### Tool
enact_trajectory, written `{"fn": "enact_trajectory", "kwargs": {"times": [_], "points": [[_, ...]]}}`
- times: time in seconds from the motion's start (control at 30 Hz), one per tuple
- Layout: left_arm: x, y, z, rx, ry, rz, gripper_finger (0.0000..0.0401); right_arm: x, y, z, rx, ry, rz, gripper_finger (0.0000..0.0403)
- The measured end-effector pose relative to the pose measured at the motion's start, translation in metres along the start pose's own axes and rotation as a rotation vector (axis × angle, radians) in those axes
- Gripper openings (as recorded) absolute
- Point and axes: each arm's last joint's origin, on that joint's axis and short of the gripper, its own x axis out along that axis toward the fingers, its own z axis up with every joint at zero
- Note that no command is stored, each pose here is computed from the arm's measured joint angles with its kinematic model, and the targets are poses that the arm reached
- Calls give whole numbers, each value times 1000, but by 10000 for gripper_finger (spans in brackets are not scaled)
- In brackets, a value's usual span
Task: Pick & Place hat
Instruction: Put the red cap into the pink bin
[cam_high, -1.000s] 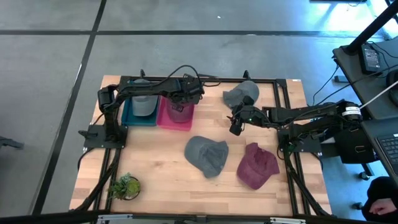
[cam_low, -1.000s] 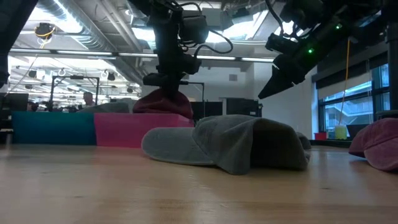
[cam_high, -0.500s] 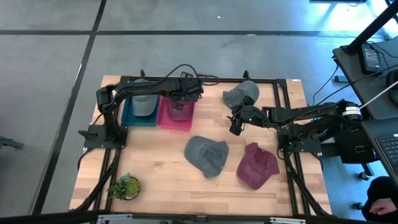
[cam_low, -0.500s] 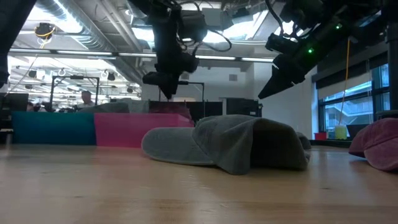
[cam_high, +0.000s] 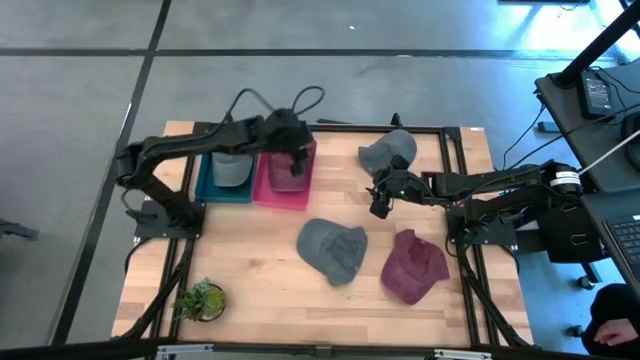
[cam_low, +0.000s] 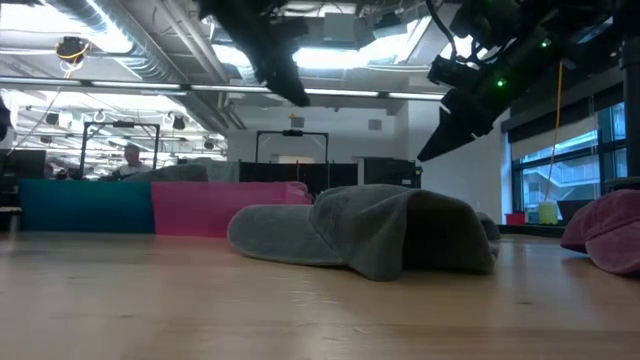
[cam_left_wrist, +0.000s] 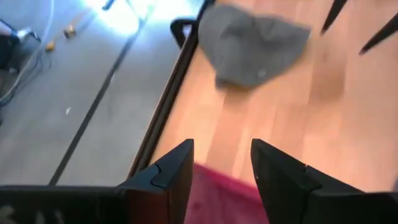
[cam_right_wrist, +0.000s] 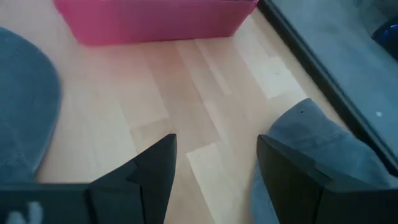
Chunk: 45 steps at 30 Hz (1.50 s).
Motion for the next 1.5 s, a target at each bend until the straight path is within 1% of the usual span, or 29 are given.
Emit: {"fn": "enact_trajectory", "kwargs": {"times": [0.13,0.3,0.43,0.6,0.73,0.87,1.03,1.13,1.23,1.27,1.37,1.5], "points": [[-6,-20,-23,-50,-165,-4,155,0,1,0,8,2,35,220],[-10,-49,-49,-154,-343,-70,155,0,1,0,9,1,35,220],[-9,-71,-62,-149,-429,-126,155,0,1,1,19,-9,36,220],[-11,-90,-68,-87,-423,-177,155,0,1,3,29,-30,37,220],[-14,-98,-68,-40,-434,-195,155,0,1,3,53,-27,38,220],[-15,-102,-68,-18,-439,-204,154,0,2,3,74,-22,47,220],[-15,-102,-68,-18,-438,-204,157,-1,5,2,98,-5,177,220],[-15,-102,-68,-18,-438,-204,155,-1,8,2,107,6,280,220],[-15,-102,-68,-18,-438,-204,154,-2,11,2,158,28,372,220],[-15,-102,-68,-18,-438,-204,153,-3,13,1,173,38,388,220],[-15,-102,-68,-18,-438,-204,153,-4,20,-1,184,60,383,220],[-15,-102,-68,-18,-438,-204,153,-6,36,-5,146,75,407,220]]}}
